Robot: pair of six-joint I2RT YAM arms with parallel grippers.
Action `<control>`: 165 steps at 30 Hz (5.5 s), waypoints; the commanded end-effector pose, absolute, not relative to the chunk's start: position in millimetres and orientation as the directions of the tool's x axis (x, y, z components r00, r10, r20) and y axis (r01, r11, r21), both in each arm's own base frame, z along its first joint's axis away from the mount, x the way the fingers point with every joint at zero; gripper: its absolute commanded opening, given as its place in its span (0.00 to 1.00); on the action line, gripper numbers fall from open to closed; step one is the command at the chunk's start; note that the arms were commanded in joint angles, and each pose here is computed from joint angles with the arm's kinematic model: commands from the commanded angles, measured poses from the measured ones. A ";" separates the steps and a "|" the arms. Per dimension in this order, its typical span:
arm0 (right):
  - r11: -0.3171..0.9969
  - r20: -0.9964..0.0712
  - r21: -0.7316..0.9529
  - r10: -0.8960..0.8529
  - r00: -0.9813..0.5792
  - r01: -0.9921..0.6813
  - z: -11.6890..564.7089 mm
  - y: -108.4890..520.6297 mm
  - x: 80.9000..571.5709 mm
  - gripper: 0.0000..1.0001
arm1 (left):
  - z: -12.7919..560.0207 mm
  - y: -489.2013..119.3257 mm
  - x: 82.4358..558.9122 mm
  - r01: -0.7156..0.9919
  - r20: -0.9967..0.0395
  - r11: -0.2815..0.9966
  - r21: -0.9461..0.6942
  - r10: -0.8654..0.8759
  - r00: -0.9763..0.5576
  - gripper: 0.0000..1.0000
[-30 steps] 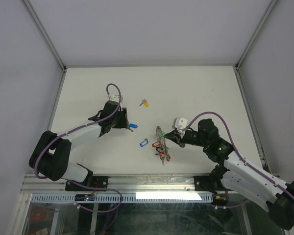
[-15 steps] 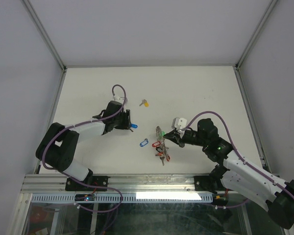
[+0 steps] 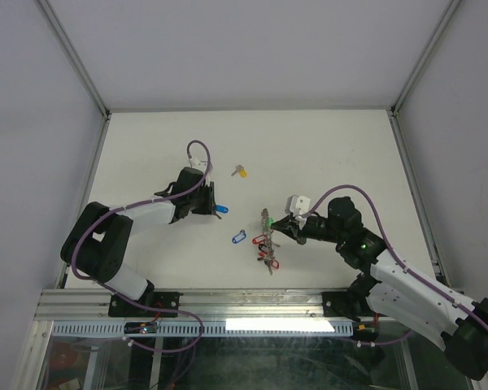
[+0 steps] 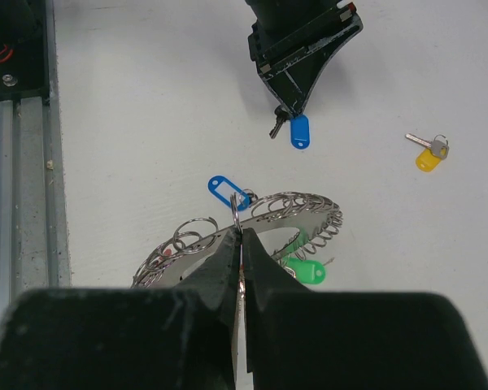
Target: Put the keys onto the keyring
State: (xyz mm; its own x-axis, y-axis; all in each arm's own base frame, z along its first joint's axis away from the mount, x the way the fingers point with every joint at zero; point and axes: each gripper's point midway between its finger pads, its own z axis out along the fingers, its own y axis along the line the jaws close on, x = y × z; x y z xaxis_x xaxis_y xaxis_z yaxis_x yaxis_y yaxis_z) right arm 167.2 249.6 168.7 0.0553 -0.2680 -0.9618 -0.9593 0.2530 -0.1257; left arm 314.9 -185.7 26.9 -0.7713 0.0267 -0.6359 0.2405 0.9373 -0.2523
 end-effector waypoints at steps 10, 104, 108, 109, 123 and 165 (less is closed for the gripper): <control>0.232 -0.976 -0.153 -0.186 0.110 -0.961 194.4 260.1 167.4 0.00 | 47.9 -189.5 329.3 0.269 -0.702 0.929 -0.255 0.014 -0.712 0.13; 0.008 -0.934 -0.335 -0.135 0.331 -0.942 210.7 281.5 144.5 0.00 | 211.8 -314.7 160.7 0.796 -0.818 0.192 0.574 0.105 0.565 0.00; 0.038 -0.946 -0.306 -0.128 0.299 -0.951 212.7 283.2 148.6 0.00 | 211.3 -315.5 160.7 0.796 -0.818 0.189 0.575 0.106 0.565 0.00; 0.045 -0.949 -0.298 -0.125 0.291 -0.953 213.0 283.6 149.4 0.00 | 211.6 -315.8 160.6 0.796 -0.817 0.188 0.575 0.105 0.566 0.00; 0.111 -0.967 -0.234 -0.129 0.220 -0.966 212.2 284.7 159.1 0.00 | 208.8 -318.3 159.9 0.799 -0.819 0.178 0.574 0.110 0.564 0.00; 0.245 -0.994 -0.096 -0.066 0.082 -0.965 221.4 281.3 171.6 0.00 | 195.9 -316.0 169.3 0.796 -0.820 0.200 0.571 0.168 0.547 0.00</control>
